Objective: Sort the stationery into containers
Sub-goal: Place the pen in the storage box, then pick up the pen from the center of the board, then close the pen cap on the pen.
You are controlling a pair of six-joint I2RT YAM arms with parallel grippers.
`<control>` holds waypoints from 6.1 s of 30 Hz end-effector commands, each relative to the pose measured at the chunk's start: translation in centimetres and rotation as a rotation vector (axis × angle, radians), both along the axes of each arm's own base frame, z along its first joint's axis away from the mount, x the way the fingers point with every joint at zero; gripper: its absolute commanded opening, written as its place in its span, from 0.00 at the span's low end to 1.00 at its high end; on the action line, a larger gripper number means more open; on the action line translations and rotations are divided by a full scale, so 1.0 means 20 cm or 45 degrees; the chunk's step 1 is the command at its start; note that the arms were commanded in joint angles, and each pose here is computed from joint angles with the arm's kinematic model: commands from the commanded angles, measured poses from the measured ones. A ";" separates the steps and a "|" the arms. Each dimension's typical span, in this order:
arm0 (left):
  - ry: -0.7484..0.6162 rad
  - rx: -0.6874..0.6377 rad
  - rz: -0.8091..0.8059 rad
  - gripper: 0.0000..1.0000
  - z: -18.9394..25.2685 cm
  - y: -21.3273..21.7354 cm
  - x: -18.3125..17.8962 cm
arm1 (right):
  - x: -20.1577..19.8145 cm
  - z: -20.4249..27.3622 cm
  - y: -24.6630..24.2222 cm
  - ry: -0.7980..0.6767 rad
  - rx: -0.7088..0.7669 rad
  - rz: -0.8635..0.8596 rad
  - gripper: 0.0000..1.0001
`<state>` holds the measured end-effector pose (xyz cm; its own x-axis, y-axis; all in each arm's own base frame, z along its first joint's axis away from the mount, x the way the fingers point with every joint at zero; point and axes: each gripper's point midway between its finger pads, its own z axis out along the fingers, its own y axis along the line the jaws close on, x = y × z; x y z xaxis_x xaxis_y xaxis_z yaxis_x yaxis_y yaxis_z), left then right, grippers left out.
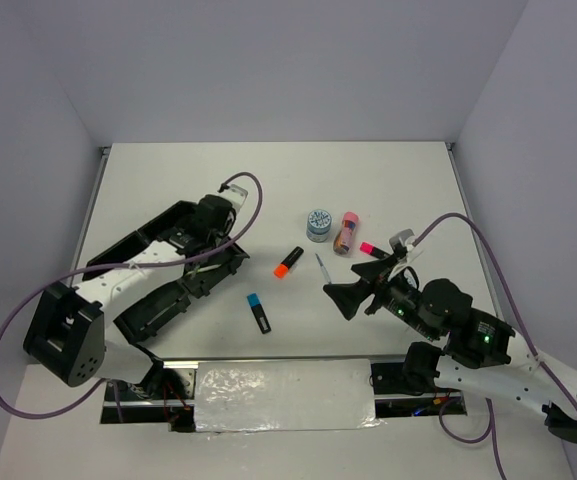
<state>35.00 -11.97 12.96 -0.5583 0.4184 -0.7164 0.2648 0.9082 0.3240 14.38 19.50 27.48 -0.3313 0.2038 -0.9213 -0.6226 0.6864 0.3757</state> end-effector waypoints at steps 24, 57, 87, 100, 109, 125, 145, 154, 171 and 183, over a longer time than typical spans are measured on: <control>-0.079 -0.798 0.060 0.99 0.61 -0.14 -0.37 | 0.49 -0.87 -0.07 0.688 -0.796 -0.404 0.73; 0.152 -0.885 -0.095 0.99 0.40 -0.33 -0.54 | 0.61 -1.09 0.04 0.848 -0.796 -0.184 0.00; 0.564 -0.380 -0.269 0.69 -0.31 -1.10 -0.21 | 0.34 -0.46 -0.36 0.559 -0.550 -0.465 0.00; 0.632 -0.368 -0.282 0.65 -0.40 -1.12 -0.20 | 0.34 -0.48 -0.36 0.553 -0.556 -0.465 0.00; 0.647 -0.347 -0.256 0.62 -0.44 -1.11 -0.19 | 0.34 -0.48 -0.36 0.544 -0.556 -0.461 0.00; 0.682 -0.271 -0.183 0.54 -0.55 -1.04 -0.18 | 0.33 -0.47 -0.35 0.533 -0.533 -0.441 0.00; 0.723 -0.132 -0.121 0.00 -0.67 -1.02 -0.35 | 0.29 -0.41 -0.30 0.493 -0.437 -0.361 0.00; 0.337 -0.766 -0.247 0.00 0.12 -1.23 -0.28 | 0.24 -0.30 -0.11 0.332 -0.101 -0.148 0.00; -0.352 -1.900 -0.867 0.00 1.31 -0.99 -0.76 | -0.07 -0.02 0.36 0.208 0.369 0.335 0.00; -0.367 -1.900 -0.803 0.00 1.27 -0.92 -0.77 | -0.07 0.10 0.35 0.147 0.378 0.293 0.00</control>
